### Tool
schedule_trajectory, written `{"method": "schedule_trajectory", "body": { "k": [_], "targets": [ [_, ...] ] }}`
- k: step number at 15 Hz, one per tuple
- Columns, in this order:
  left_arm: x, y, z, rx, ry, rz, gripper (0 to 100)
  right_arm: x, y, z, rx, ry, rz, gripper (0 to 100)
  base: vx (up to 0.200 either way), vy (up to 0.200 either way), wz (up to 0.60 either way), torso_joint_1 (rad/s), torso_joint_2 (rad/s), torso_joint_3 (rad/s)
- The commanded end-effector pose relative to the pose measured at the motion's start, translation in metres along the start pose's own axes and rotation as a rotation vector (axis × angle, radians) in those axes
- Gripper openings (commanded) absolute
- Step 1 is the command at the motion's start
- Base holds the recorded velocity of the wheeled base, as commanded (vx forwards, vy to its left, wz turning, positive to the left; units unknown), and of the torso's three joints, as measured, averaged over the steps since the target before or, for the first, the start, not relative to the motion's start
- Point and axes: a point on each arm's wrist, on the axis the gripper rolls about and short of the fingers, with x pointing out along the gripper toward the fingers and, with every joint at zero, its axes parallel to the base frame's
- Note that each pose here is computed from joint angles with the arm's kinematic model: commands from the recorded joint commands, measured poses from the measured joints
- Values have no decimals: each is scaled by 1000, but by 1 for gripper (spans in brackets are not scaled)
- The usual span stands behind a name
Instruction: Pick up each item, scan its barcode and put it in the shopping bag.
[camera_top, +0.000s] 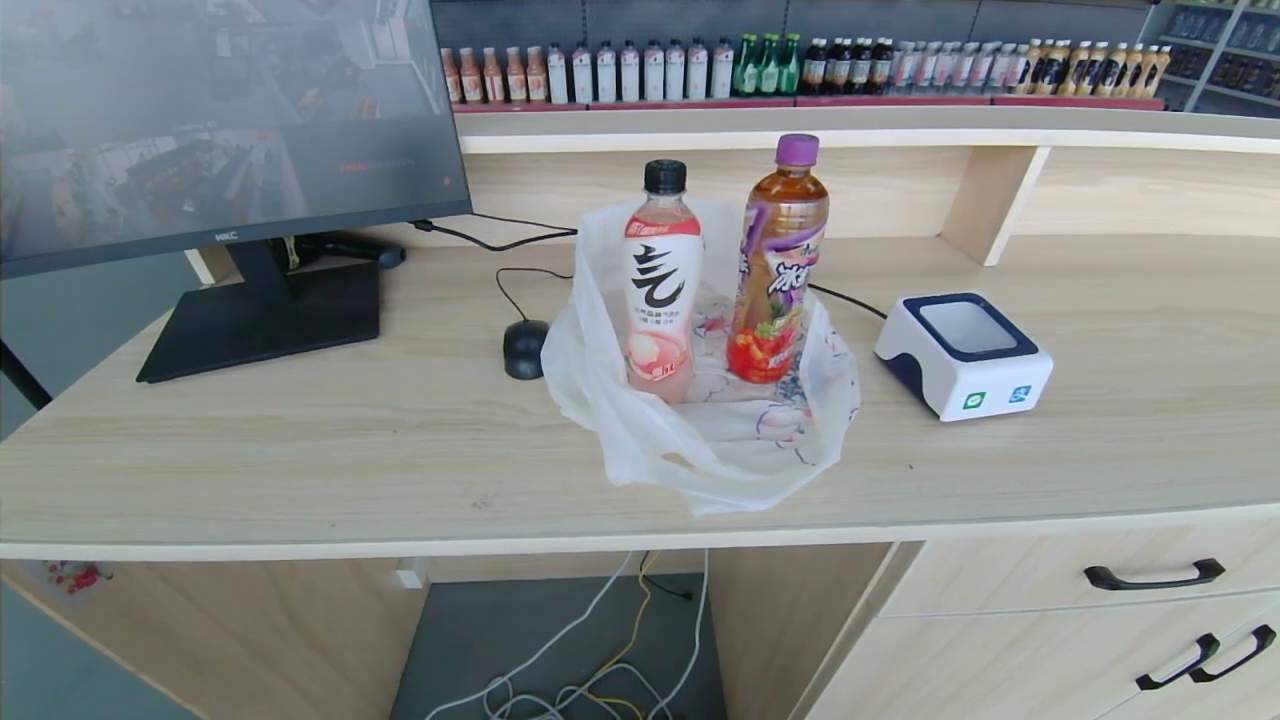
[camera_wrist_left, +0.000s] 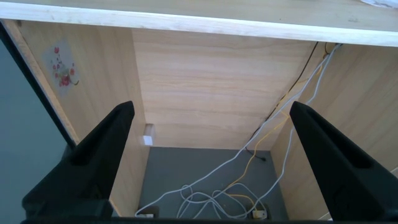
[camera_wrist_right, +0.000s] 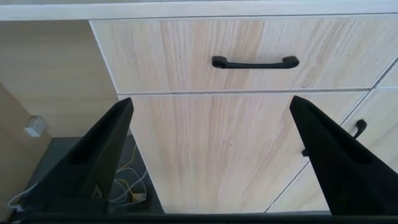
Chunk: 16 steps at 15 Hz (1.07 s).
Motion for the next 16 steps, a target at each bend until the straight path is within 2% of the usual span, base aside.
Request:
{"method": "schedule_trajectory", "body": {
  "k": [1, 7, 16],
  "targets": [
    [0, 0, 0, 1, -1, 1, 100, 0, 0, 0, -1, -5, 0, 100, -200, 0, 0, 17, 7, -2],
    [0, 0, 0, 9, -1, -3, 100, 0, 0, 0, 0, -5, 0, 100, 0, 0, 0, 0, 0, 0],
    [0, 0, 0, -5, -1, 1, 100, 0, 0, 0, 5, -5, 0, 100, 0, -200, 0, 5, 1, 3]
  ]
}}
